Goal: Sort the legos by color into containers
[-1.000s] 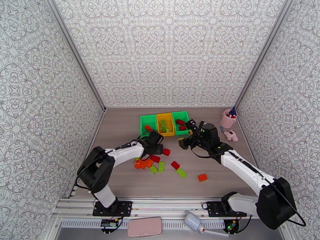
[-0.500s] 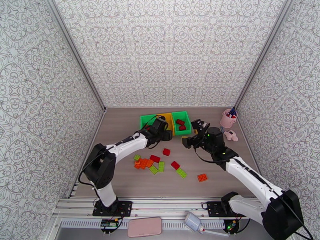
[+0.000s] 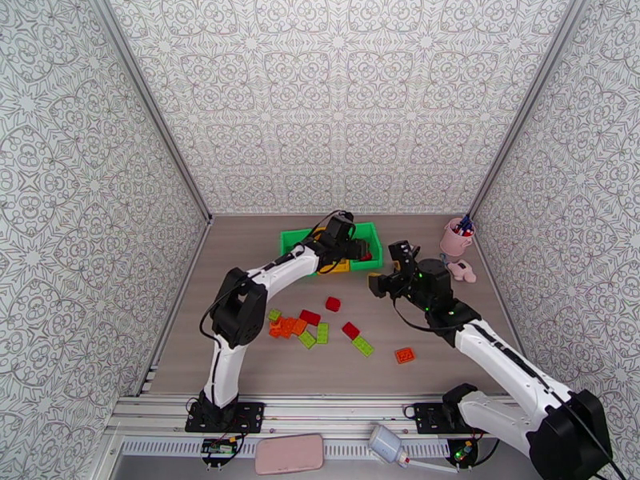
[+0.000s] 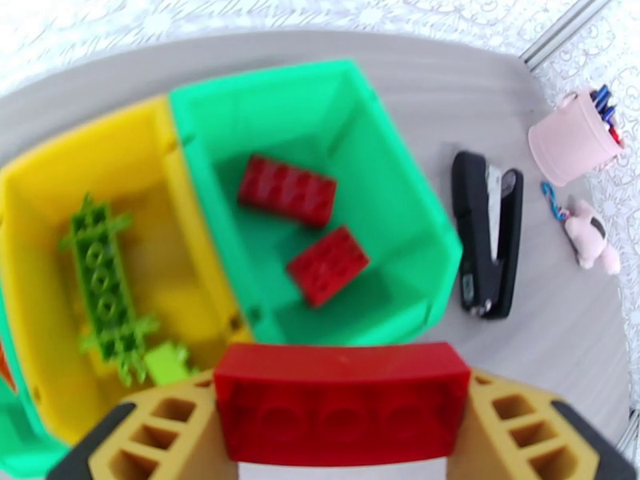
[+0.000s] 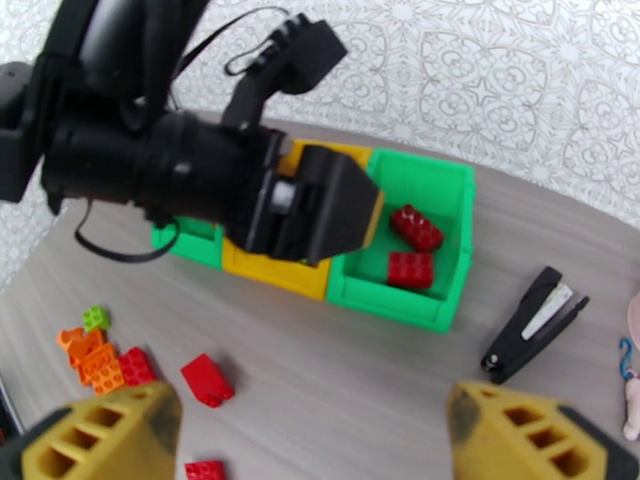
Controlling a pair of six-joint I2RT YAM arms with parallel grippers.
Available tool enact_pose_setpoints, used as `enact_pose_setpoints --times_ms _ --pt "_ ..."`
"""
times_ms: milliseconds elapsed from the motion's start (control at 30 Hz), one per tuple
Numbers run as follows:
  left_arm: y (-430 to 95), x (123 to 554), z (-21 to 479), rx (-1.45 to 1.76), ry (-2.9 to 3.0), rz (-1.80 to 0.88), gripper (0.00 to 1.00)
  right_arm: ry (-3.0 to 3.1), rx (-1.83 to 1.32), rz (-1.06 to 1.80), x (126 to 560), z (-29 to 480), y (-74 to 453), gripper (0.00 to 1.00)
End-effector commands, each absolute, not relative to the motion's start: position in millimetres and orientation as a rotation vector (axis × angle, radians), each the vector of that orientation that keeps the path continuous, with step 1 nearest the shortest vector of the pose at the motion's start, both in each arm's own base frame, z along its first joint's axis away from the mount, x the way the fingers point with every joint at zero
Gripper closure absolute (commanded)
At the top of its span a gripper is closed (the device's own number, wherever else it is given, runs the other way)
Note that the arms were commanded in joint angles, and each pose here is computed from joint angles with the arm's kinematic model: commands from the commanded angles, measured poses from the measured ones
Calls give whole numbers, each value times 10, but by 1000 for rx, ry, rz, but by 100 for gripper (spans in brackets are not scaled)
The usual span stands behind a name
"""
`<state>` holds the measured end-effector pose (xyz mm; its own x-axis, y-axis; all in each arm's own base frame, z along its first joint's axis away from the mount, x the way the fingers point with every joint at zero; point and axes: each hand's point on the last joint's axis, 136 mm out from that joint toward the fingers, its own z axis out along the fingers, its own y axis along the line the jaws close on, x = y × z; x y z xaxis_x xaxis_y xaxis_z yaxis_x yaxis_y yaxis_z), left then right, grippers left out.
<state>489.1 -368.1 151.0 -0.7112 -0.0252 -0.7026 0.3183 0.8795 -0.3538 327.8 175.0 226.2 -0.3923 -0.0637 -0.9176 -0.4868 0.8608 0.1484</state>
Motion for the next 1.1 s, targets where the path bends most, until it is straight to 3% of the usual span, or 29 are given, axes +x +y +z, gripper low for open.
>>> enact_pose_setpoints --times_ms 0,267,500,600,767,1067 --pt "-3757 5100 1463 245 2275 -592 44 1949 -380 456 3237 2230 1667 10" --pt "-3883 5329 1333 249 2268 -612 43 1952 -360 448 3176 2198 1610 9" --pt "-3881 5367 1549 280 2217 -609 15 1954 -364 445 3155 2212 1598 9" --pt "-3816 5279 1521 288 2214 -603 8 1954 -361 450 3156 2222 1603 9" --pt "-3652 5078 1893 307 2121 -595 0 1980 -350 448 3175 2163 1602 10" --pt "-3000 4311 2164 313 2014 -529 0 2127 -519 468 3210 1761 1856 8"
